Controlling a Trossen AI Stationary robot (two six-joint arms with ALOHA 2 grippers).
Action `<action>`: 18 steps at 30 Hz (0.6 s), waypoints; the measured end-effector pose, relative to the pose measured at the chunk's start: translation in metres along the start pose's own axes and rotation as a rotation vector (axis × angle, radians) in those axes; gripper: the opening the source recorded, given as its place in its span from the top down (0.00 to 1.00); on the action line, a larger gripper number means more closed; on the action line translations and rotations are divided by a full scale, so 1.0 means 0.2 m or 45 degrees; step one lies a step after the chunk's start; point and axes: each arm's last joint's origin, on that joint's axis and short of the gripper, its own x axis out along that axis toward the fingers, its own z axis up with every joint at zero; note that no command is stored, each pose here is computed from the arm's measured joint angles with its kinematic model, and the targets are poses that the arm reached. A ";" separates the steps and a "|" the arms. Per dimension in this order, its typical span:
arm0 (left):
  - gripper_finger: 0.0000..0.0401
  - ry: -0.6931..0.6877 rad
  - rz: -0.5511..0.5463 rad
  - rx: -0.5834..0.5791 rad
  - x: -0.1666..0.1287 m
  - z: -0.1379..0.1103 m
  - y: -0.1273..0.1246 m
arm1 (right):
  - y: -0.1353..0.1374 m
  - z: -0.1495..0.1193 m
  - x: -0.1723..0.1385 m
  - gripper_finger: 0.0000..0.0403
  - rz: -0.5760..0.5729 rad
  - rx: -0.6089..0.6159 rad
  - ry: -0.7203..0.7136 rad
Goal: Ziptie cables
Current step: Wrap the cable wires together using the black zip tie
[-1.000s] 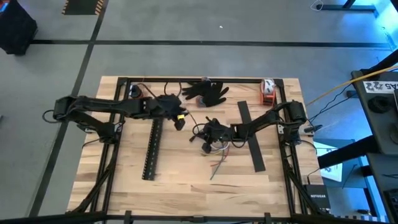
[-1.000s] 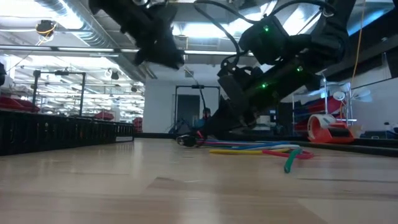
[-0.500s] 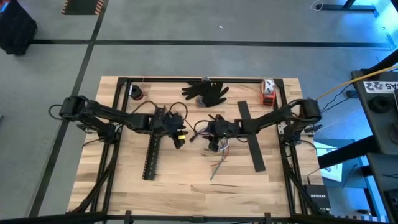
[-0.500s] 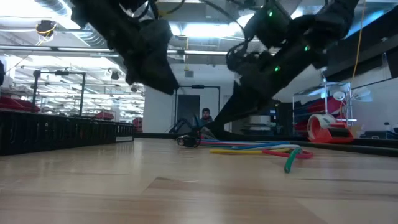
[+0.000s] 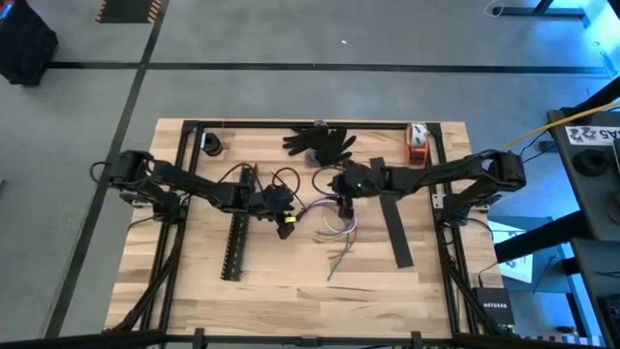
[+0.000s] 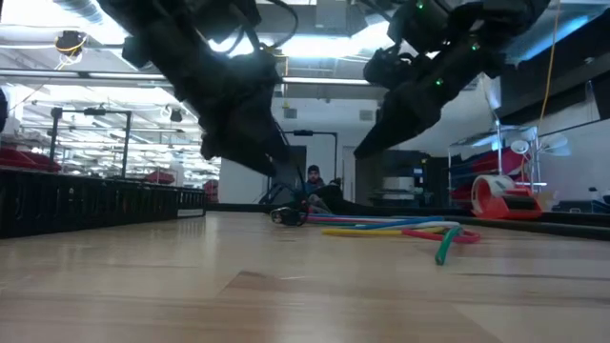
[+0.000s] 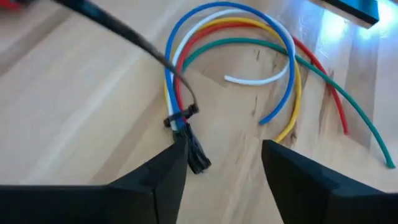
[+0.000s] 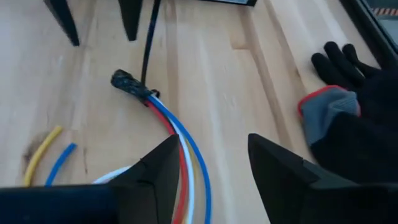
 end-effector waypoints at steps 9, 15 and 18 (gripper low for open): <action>0.52 -0.134 0.119 0.055 0.15 -0.04 0.00 | -0.03 -0.01 -0.01 0.53 0.068 -0.056 -0.007; 0.55 -0.220 0.121 0.039 0.19 0.00 0.04 | -0.03 -0.01 -0.01 0.53 0.069 -0.056 -0.003; 0.60 -0.253 0.102 0.061 0.20 0.03 0.05 | -0.03 -0.01 -0.01 0.53 0.071 -0.018 0.012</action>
